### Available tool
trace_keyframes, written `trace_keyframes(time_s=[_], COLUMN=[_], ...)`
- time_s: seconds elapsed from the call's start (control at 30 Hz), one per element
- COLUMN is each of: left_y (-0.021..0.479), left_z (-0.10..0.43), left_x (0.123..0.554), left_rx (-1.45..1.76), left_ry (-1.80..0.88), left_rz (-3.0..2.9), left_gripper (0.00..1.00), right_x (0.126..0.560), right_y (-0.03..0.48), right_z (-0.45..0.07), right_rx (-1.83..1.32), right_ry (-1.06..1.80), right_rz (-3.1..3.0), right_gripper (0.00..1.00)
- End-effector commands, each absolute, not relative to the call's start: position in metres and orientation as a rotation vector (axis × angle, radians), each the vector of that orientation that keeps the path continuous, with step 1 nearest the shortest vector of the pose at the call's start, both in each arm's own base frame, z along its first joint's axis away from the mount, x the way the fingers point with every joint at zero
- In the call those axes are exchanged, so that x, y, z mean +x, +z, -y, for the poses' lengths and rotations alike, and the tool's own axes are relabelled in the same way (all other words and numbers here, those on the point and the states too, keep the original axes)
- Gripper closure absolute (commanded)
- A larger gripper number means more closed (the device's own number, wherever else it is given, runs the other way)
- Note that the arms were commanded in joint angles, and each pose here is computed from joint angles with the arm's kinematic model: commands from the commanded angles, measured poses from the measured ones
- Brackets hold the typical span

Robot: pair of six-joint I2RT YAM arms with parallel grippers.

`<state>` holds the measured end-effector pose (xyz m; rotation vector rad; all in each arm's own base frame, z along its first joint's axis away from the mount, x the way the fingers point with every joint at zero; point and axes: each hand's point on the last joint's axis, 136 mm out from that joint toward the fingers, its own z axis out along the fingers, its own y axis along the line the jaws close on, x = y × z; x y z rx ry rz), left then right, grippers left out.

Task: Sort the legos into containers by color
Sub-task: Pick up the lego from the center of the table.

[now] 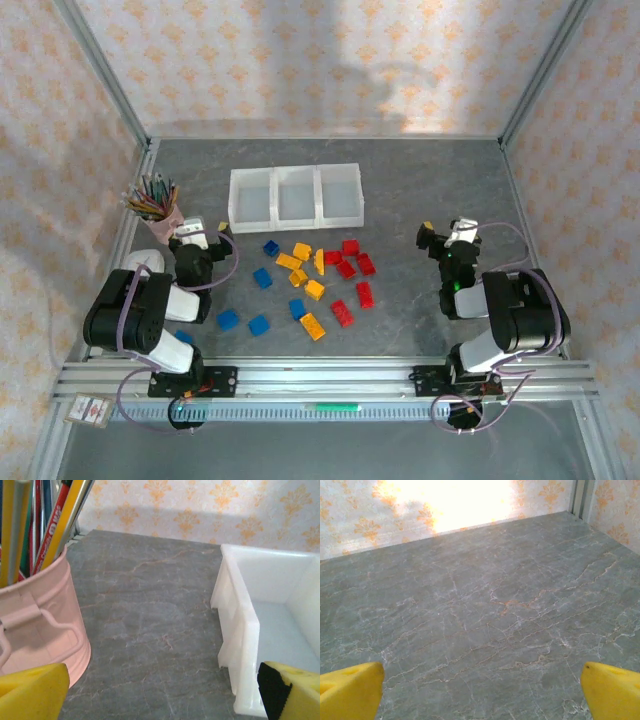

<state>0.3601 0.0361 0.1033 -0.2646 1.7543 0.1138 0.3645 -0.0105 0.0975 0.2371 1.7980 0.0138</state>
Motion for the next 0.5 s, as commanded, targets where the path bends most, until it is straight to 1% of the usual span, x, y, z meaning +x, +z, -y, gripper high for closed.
trace_keyframes(time_s=[0.0, 0.47], left_y=[0.1336, 0.134], left_z=[-0.0395, -0.0397], left_x=[0.3706, 0.3704], left_rx=[-0.246, -0.246], left_ry=[0.116, 0.117], left_rz=[-1.64, -1.639], left_gripper=[0.01, 0.01], right_x=[0.374, 0.374], right_y=[0.1237, 0.1243], right_z=[0.0191, 0.0191], right_rx=[0.264, 0.264], right_ry=[-0.01, -0.009], right_rz=[-1.693, -1.69], right_gripper=[0.0, 0.0])
